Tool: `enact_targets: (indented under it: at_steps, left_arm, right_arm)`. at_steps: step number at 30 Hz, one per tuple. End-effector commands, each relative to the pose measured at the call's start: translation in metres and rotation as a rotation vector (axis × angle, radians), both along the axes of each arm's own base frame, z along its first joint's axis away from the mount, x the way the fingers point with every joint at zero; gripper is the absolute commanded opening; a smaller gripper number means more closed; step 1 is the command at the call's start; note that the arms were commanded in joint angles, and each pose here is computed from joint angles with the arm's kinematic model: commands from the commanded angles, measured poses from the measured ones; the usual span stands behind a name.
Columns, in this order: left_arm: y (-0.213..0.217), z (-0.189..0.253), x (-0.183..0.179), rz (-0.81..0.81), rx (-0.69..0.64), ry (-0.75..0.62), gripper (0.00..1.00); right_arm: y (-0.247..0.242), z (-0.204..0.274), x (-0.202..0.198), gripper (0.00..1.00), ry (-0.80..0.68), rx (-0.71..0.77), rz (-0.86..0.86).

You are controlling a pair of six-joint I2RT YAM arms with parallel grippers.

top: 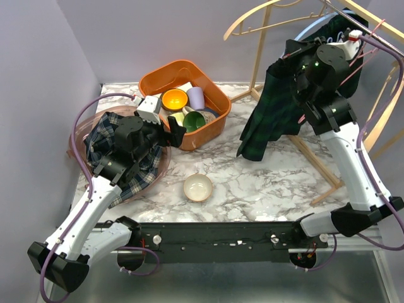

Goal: Remove the skirt from the hanger

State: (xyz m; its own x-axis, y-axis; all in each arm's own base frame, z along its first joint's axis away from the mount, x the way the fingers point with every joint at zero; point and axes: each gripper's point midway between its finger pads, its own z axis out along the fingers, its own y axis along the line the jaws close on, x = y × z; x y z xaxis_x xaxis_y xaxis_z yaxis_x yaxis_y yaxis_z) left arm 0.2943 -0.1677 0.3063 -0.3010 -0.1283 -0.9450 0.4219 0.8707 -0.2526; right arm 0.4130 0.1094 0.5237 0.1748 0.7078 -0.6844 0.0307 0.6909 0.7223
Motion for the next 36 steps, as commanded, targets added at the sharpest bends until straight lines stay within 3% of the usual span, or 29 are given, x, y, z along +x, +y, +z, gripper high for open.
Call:
enact_targets:
  at_steps: [1, 9, 26, 36]
  left_arm:
    - [-0.005, 0.005, 0.000, -0.028, -0.001, -0.029, 0.97]
    - [-0.017, 0.023, -0.008, -0.115, -0.022, -0.081, 0.97]
    - [-0.043, 0.095, -0.022, -0.281, -0.124, -0.204, 0.97]
    - [-0.079, 0.140, -0.059, -0.464, -0.202, -0.354, 0.99]
  right_arm:
    - [0.000, 0.055, -0.049, 0.01, -0.177, 0.021, 0.112]
    - [0.008, 0.072, -0.078, 0.01, -0.235, -0.084, 0.214]
    - [0.020, 0.039, -0.103, 0.01, -0.131, -0.091, 0.346]
    - [0.041, 0.028, -0.131, 0.01, -0.164, 0.150, 0.518]
